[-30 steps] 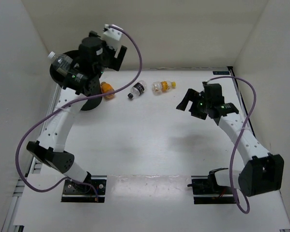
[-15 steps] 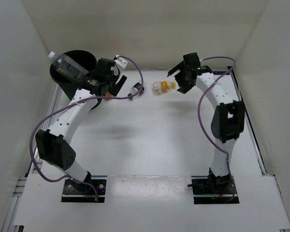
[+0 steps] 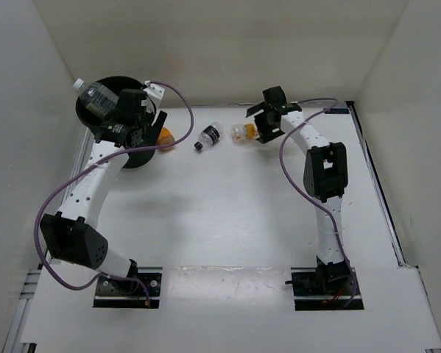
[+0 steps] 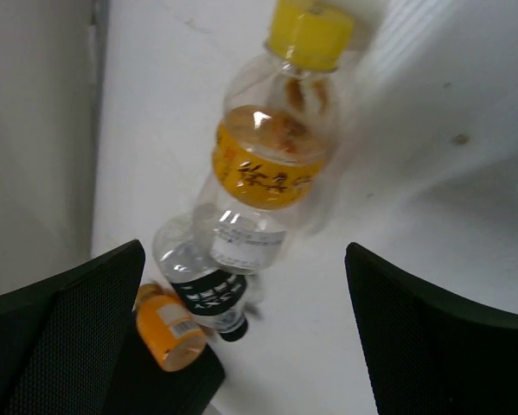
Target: Put the plastic bottles in the bin
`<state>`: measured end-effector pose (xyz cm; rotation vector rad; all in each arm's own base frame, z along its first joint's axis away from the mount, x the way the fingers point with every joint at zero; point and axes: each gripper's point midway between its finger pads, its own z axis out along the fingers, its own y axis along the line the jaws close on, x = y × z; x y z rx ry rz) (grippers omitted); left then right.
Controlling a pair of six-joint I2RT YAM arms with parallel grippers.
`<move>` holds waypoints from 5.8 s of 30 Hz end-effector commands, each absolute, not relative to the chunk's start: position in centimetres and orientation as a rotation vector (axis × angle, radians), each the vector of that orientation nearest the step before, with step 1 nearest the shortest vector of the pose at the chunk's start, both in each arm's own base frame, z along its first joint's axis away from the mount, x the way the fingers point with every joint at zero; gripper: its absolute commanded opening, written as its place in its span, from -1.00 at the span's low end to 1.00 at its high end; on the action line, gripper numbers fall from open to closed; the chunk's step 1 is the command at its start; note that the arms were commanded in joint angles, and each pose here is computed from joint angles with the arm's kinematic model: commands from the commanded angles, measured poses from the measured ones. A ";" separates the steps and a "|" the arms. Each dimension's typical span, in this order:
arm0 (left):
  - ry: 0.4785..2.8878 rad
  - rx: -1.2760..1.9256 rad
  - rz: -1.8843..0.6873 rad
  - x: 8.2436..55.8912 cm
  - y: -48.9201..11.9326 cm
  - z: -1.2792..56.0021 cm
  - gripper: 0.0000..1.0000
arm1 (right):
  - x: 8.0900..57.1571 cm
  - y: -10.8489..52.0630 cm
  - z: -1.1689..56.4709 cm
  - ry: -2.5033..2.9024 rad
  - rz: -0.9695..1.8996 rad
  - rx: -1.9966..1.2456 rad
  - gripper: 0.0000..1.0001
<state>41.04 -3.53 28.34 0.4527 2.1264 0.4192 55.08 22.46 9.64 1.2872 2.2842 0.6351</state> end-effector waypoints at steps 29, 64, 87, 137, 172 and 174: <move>2.263 0.313 0.339 38.9 2.2 25.0 1.00 | 59.0 23.5 4.3 1.998 0.582 1.638 0.54; 1.773 1.083 -0.912 31.9 -19.0 39.8 1.00 | 31.7 35.8 39.7 1.505 1.795 -0.469 -0.99; 1.723 1.060 -0.879 30.6 -20.6 41.9 1.00 | 28.8 39.6 44.8 1.257 2.121 -0.518 -0.99; 1.745 0.905 -0.779 33.1 -17.2 41.3 -0.79 | 30.0 37.4 43.8 1.421 1.943 -0.442 1.00; 1.915 0.153 0.257 47.5 3.5 40.2 1.00 | 30.8 32.2 39.2 1.697 1.481 -0.434 1.00; 1.884 0.116 0.308 47.0 4.1 41.8 1.00 | 31.0 32.3 38.8 1.709 1.482 -0.430 1.00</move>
